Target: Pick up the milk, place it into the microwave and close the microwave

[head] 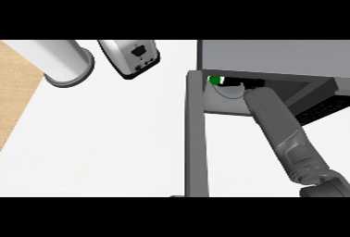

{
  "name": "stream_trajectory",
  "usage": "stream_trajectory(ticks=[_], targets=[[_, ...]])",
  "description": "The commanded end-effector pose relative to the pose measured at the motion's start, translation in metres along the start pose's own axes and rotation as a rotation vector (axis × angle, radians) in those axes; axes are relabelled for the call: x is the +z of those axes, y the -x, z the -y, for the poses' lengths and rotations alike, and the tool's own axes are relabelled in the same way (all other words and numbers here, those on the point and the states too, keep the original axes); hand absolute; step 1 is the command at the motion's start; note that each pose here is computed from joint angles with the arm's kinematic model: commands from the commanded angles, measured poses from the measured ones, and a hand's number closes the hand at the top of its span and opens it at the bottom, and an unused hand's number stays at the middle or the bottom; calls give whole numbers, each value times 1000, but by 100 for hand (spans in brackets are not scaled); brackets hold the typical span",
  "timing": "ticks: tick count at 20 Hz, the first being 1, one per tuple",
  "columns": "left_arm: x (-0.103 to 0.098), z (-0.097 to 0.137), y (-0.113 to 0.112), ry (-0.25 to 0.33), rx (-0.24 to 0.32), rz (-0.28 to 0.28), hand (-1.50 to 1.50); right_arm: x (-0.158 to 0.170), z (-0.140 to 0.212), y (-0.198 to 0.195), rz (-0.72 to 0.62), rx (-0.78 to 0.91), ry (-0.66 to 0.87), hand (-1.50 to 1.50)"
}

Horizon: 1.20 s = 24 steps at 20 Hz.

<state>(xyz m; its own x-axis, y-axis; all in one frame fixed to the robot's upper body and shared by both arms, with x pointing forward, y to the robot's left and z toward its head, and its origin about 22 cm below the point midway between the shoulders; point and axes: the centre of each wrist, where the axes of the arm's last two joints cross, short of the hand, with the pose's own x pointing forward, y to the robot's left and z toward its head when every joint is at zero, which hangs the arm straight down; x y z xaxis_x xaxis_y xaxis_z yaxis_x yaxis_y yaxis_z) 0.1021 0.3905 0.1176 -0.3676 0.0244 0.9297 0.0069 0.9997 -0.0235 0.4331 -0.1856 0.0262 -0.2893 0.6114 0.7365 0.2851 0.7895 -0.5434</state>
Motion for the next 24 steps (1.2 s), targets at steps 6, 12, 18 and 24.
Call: stream_trajectory(ticks=[6,12,18,24], targets=[[-13,9,7,39,-3,-3,-150,-22,32,5,66,205,94,150],[-20,8,8,34,4,5,-150,-10,52,34,-18,360,127,150],[-25,3,10,60,-44,-3,-150,2,55,47,-104,516,229,-150],[-31,8,13,70,-48,-26,-150,-14,47,26,10,387,106,-150]])
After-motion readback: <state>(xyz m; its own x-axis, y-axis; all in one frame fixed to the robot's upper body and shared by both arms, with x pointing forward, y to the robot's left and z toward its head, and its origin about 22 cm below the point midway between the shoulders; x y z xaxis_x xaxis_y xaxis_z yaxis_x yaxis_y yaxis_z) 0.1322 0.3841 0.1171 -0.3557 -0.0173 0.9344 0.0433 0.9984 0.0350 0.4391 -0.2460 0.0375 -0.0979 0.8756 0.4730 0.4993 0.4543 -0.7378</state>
